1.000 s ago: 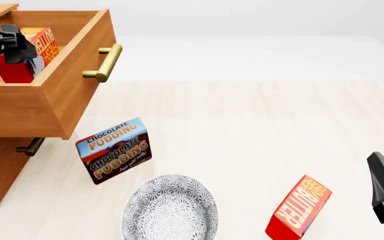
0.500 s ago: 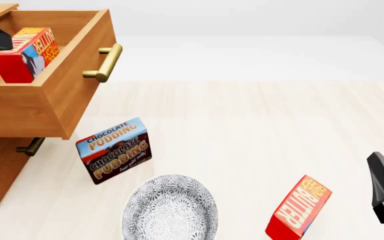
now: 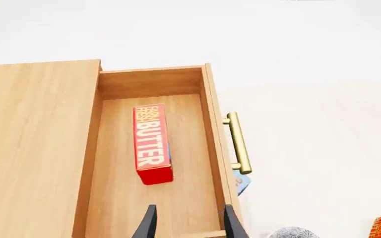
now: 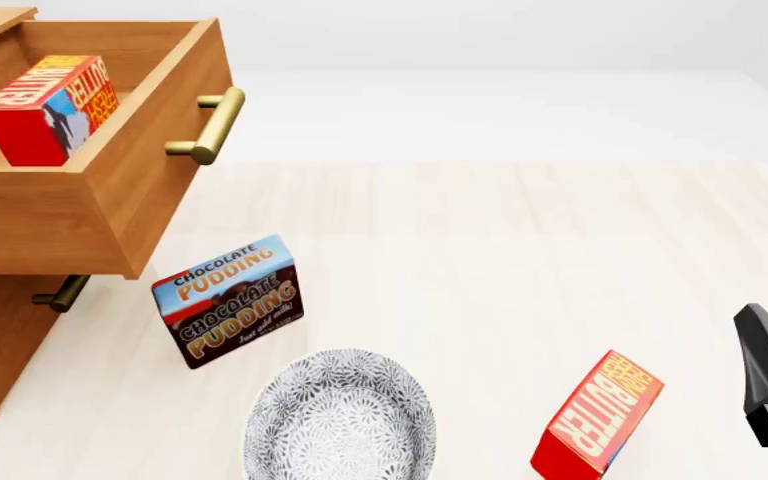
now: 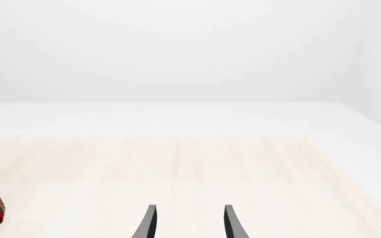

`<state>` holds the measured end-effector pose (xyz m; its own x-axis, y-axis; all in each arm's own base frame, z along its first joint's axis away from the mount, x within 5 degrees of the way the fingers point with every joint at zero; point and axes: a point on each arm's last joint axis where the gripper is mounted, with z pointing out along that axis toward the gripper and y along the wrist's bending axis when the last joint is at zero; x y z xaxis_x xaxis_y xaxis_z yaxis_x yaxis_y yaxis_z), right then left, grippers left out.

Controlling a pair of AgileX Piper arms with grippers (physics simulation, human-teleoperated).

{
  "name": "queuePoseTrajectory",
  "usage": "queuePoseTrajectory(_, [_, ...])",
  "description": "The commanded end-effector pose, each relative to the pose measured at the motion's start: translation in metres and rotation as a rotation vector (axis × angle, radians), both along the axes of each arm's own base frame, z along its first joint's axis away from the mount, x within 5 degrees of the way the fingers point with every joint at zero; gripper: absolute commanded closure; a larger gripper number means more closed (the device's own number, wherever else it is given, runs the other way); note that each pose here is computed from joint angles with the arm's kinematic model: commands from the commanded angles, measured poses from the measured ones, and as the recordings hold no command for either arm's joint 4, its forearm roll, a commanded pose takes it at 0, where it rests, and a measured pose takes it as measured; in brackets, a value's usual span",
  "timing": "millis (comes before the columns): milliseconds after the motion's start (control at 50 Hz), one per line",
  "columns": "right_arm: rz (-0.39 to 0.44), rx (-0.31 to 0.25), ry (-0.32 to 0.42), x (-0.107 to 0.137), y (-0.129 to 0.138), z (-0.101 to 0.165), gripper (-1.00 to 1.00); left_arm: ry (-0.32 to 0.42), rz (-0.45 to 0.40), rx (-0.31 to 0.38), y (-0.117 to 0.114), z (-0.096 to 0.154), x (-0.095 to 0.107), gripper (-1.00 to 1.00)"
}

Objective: Put the butter at the front in the top drawer of the cabinet and close it.

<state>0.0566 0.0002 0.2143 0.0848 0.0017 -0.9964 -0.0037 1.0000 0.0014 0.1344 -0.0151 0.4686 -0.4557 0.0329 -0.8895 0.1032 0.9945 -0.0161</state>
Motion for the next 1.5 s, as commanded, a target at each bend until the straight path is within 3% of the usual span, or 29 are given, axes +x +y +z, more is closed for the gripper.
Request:
queuePoseTrajectory(20, [0.0,-0.001,0.0,0.0,0.0,0.0,-1.0,-0.028,-0.099,0.011,-0.012,0.013,-0.001,-1.0])
queuePoseTrajectory(360, [0.0,-0.001,0.0,0.0,0.0,0.0,-1.0,-0.054,-0.229,0.001,-0.044,0.013,0.036,-1.0])
queuePoseTrajectory(480, [0.0,-0.001,0.0,0.0,0.0,0.0,-1.0,-0.063,-0.289,-0.022,-0.063,0.012,0.049,-1.0])
queuePoseTrajectory(500, [0.0,-0.001,0.0,0.0,0.0,0.0,-1.0,-0.058,-0.317,-0.022,-0.074,0.008,0.06,-1.0])
queuePoseTrajectory(720, [0.0,-0.001,0.0,0.0,0.0,0.0,-1.0,-0.05,-0.386,-0.052,-0.113,-0.002,0.092,-1.0])
queuePoseTrajectory(880, [0.0,-0.001,0.0,0.0,0.0,0.0,-1.0,-0.018,-0.439,-0.092,-0.154,-0.02,0.118,-1.0])
queuePoseTrajectory(1220, [0.0,-0.001,0.0,0.0,0.0,0.0,-1.0,0.04,-0.471,-0.124,-0.209,-0.072,0.161,-1.0])
queuePoseTrajectory(1500, [0.0,-0.001,0.0,0.0,0.0,0.0,-1.0,0.069,-0.439,-0.126,-0.219,-0.107,0.19,-1.0])
